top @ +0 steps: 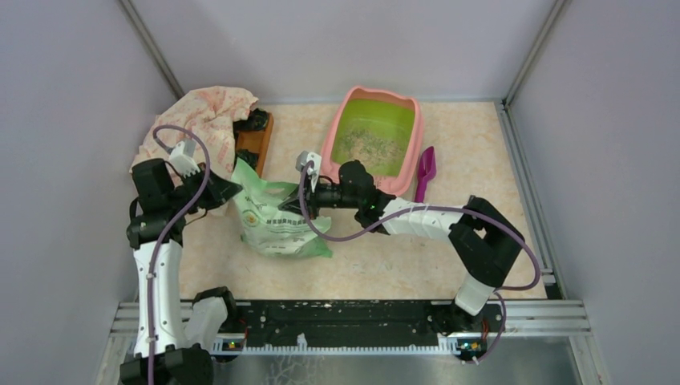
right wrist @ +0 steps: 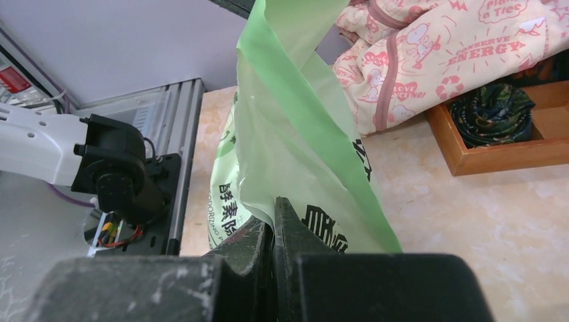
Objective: Fill the litter box with clean litter
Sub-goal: Close the cat litter bag at the center of the board.
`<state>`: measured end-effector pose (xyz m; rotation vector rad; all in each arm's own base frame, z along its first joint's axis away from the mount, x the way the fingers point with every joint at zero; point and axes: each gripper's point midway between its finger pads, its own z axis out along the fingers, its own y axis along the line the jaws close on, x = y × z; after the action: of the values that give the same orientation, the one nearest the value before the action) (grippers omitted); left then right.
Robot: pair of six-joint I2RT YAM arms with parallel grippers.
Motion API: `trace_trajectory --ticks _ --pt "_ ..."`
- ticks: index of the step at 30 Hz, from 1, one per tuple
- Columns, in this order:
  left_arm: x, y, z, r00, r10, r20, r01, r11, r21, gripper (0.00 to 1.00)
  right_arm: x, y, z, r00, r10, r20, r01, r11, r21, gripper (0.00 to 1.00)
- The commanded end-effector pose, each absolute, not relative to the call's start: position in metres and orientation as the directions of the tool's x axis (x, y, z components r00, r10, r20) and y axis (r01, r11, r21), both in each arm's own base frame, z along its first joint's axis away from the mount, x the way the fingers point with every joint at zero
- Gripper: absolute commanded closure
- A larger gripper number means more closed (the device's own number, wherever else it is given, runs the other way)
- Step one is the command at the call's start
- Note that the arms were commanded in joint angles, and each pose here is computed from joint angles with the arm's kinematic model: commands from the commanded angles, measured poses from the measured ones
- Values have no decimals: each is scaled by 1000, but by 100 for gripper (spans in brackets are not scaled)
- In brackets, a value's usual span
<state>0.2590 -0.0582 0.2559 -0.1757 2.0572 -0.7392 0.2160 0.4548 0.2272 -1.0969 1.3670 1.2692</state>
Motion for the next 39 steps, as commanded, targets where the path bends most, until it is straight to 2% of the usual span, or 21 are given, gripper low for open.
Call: trace_trajectory --ticks 1,6,15,24,31,39 --pt "269 -63 328 -397 -343 -851 320 818 -479 100 220 453 284 -56 111 -992 -993 95 67 100" --pt "269 -76 341 -409 -341 -846 393 771 -501 100 231 449 296 -29 90 -996 -986 162 43 100" --pt "268 -89 358 -414 -339 -845 469 716 -517 100 238 448 318 17 73 -997 -981 193 -3 100" --pt "266 -103 333 -481 -399 -780 499 607 -618 100 242 440 330 60 19 -998 -971 231 -54 100" --pt "261 -113 332 -477 -417 -774 516 580 -630 99 243 426 324 62 -26 -998 -960 271 -66 100" --pt "265 -163 318 -524 -365 -769 546 549 -633 99 252 401 327 55 -56 -997 -942 329 -70 100"
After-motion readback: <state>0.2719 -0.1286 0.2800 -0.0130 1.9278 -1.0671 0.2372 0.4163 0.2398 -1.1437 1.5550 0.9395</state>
